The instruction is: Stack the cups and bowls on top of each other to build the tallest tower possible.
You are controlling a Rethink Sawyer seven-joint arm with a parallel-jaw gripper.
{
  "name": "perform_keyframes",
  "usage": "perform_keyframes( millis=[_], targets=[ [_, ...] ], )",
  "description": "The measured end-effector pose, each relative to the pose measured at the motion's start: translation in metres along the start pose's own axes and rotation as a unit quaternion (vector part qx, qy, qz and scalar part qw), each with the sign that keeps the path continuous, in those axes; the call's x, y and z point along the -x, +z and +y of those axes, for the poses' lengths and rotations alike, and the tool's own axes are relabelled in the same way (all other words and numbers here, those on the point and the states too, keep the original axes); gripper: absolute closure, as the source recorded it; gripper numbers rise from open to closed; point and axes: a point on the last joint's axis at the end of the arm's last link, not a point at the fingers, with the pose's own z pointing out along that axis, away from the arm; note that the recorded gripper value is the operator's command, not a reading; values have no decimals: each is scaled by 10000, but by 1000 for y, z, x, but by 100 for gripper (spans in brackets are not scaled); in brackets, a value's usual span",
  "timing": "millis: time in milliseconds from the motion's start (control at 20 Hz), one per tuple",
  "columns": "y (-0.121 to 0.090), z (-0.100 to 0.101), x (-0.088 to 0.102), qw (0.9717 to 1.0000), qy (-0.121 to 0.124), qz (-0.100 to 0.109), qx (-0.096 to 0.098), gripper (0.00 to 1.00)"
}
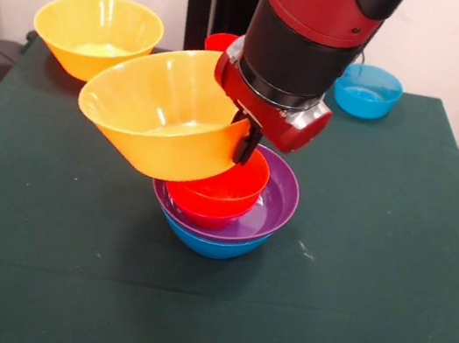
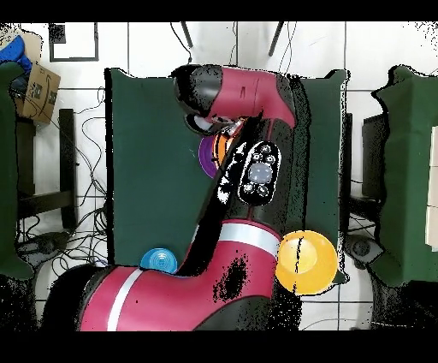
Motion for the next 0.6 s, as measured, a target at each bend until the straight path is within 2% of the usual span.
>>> perform_keyframes(
  millis=[250, 600],
  targets=[
    [2, 4, -12, 10000, 54, 70, -39, 100],
    [2, 13, -25, 9999, 19, 24, -134, 100]
  ],
)
